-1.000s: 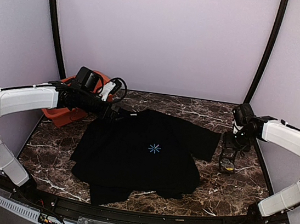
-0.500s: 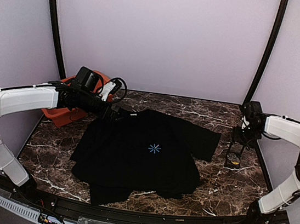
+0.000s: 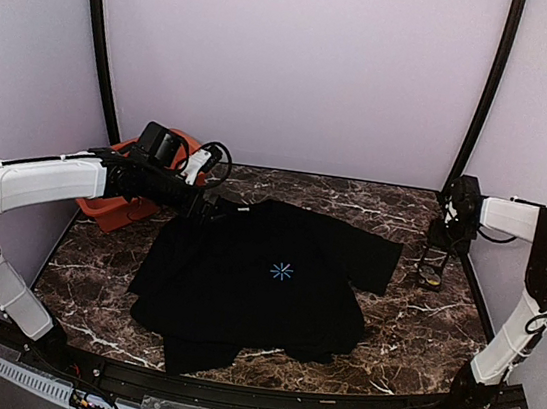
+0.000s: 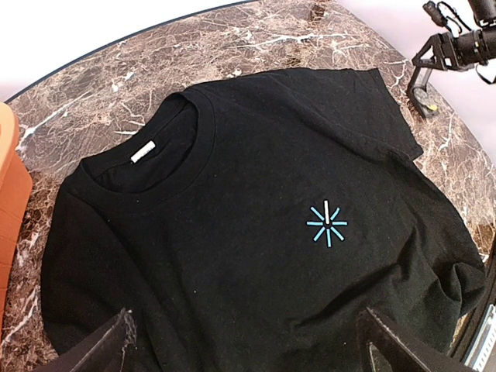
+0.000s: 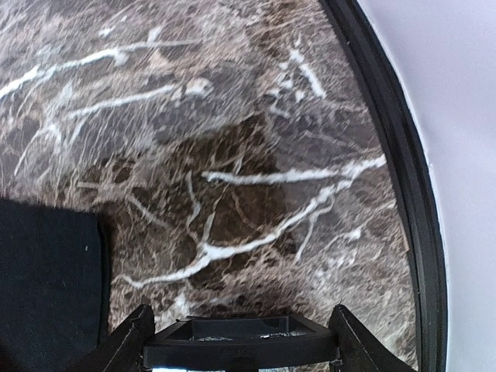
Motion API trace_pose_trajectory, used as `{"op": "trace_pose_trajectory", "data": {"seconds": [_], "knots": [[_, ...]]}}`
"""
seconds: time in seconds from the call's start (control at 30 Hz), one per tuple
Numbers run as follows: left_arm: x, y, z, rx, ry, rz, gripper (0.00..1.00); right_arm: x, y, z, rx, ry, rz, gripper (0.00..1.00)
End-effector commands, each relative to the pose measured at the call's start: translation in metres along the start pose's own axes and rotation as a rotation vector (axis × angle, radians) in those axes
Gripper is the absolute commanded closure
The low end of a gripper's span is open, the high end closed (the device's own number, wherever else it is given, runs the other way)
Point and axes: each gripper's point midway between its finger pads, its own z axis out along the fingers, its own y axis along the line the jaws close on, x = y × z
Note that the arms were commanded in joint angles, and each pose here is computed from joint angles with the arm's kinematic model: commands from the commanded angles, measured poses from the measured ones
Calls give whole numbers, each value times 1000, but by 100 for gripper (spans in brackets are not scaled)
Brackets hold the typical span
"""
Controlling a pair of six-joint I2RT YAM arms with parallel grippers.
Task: Pin the brooch onto the clothing
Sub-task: Move the brooch box to the corner of the board, then pick up the brooch from the brooch box.
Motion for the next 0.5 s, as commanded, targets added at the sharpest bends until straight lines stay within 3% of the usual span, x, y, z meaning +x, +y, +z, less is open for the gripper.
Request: {"op": "trace_pose_trajectory", "data": {"seconds": [0.0, 0.17, 0.47], "knots": [[9, -1, 3, 12, 26, 1, 1, -31, -6, 2, -21, -54, 22, 37], [10, -1, 4, 11, 30, 2, 1, -35, -7, 11, -16, -40, 13, 36], [12, -1, 6, 11, 36, 0, 1, -29, -5, 20, -26, -15, 1, 23]]}}
